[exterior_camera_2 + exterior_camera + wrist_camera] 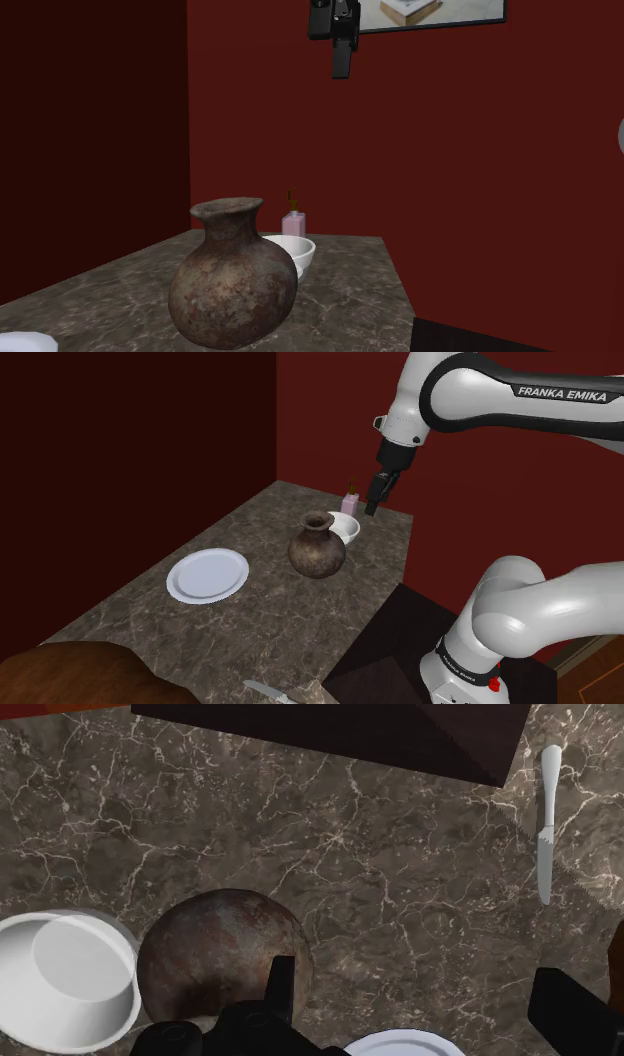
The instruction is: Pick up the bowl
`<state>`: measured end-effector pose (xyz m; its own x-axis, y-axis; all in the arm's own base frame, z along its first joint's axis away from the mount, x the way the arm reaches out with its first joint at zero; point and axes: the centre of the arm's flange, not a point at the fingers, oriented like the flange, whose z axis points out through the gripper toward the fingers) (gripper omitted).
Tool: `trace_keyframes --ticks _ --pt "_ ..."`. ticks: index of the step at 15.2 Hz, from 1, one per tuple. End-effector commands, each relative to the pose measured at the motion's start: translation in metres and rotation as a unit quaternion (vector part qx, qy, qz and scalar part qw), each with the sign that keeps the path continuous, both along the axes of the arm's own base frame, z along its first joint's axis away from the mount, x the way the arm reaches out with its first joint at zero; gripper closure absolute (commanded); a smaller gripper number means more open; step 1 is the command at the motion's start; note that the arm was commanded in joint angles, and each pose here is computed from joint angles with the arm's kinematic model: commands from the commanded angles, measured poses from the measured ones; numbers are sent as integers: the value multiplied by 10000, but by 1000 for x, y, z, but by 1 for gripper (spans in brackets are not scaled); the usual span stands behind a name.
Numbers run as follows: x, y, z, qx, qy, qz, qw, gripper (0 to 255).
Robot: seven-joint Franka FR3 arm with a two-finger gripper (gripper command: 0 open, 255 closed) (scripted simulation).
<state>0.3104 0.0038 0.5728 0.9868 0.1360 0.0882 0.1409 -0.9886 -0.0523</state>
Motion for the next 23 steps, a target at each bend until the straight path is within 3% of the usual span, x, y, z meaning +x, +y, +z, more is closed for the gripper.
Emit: trace_keyframes --ticks 1,23 --pt "0 0 0 0 0 0 10000 0" --pt "151 -231 -142 692 187 -29 9974 0"
